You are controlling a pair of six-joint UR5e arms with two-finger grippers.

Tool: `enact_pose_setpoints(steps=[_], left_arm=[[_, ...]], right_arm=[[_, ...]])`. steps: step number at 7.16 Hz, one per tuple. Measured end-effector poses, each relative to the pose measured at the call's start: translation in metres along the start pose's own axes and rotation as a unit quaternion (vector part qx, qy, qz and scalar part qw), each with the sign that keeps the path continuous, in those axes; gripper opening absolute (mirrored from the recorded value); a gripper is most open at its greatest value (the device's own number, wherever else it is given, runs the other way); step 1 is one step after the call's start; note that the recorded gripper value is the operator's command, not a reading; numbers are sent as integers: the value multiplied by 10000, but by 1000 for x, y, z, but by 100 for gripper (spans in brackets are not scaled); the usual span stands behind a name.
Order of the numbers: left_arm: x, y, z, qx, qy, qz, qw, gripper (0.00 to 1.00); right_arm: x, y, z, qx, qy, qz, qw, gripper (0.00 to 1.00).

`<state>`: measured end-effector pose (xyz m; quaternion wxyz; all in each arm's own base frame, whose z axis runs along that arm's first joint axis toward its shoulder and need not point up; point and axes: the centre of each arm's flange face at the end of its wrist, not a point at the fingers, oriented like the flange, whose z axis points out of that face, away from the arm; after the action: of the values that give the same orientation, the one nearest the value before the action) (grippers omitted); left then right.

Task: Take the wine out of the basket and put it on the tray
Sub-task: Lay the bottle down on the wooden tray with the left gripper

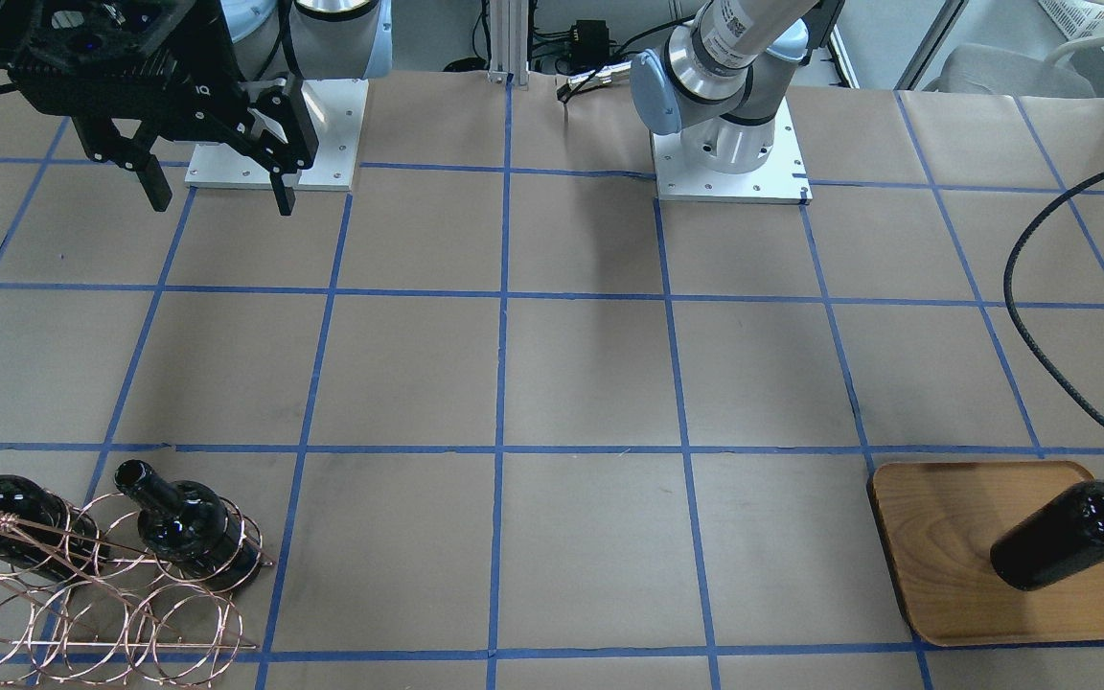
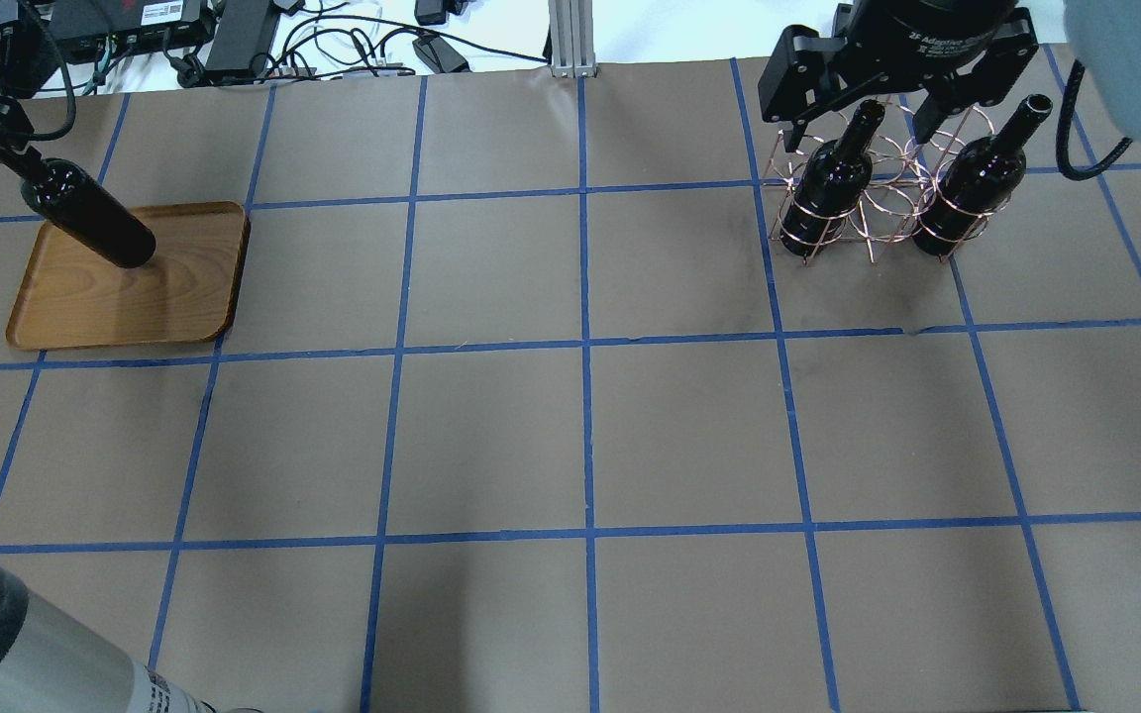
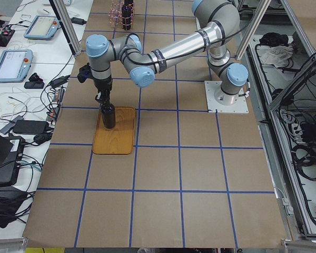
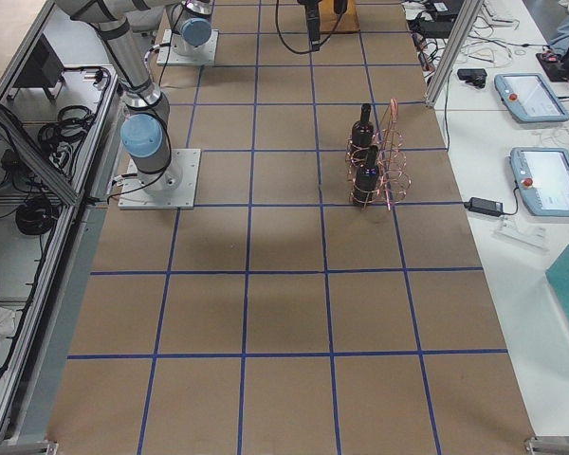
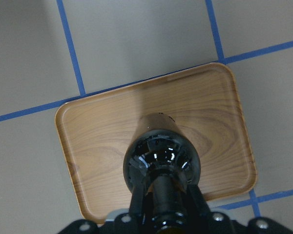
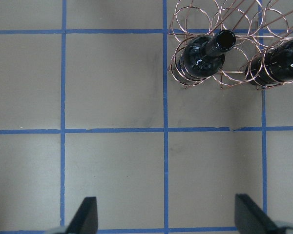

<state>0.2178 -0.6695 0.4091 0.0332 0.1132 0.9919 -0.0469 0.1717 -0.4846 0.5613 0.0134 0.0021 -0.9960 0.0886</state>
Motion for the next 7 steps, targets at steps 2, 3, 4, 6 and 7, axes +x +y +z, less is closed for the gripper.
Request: enact_pose_setpoints(steps=[2, 3, 4, 6, 7], left_arm=[[-2, 0, 5, -9, 55, -101, 9999, 33], [-1, 1, 8, -19, 79, -131, 9999, 50], [-1, 1, 9, -29, 92, -142, 9999, 71], [-2, 2, 11, -44, 101, -148, 9998, 100], [-1, 2, 10, -47, 90, -148, 9998, 100]], right_arm=[[0, 0, 0, 1, 0, -5, 10000, 100], [0, 0, -1, 3, 0, -7, 10000, 100], [0, 0, -1, 2, 0, -7, 10000, 100], [0, 0, 0, 1, 1, -10, 10000, 100], [0, 1, -1, -1, 4, -13, 10000, 100]])
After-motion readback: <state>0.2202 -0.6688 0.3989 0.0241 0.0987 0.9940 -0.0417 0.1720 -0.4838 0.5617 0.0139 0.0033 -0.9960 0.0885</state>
